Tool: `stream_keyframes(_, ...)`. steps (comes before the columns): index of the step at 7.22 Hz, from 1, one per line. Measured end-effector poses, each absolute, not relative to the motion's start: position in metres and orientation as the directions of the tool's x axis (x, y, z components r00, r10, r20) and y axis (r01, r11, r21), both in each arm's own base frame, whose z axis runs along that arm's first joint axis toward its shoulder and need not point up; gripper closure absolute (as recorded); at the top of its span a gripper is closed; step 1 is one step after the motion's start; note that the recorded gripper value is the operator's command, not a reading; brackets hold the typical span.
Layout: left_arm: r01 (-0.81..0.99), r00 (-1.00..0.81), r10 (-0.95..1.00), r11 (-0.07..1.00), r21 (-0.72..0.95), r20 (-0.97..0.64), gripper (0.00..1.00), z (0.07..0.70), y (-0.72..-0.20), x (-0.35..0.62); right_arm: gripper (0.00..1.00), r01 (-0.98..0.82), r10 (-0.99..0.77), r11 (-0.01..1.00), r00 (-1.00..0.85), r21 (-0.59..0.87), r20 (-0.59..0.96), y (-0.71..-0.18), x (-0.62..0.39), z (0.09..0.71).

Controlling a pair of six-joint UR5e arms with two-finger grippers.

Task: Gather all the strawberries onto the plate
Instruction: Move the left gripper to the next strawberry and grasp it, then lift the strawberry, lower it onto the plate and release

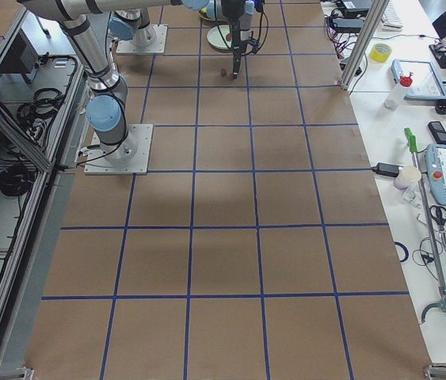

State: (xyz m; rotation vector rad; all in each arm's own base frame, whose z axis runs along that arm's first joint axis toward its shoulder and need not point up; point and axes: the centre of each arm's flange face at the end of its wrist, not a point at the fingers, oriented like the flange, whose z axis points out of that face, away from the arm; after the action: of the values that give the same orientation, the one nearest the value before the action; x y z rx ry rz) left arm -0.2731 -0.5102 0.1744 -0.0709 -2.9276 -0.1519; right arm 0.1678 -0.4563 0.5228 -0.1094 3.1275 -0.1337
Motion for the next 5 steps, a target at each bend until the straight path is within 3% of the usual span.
stream_keyframes(1, 0.059, -0.977, 0.038, 0.993, 0.098, 0.21, 1.0, 0.174, -0.51, -0.273, 0.0, -0.07, -0.071, 0.994, -0.997, -0.086, -0.008, -0.456, 0.168, 0.523)
stream_keyframes(5, 0.032, -0.975, 0.015, 0.997, 0.073, 0.222, 1.0, 0.191, -0.519, -0.274, 0.0, -0.068, -0.069, 0.994, -0.998, -0.085, -0.006, -0.457, 0.167, 0.523)
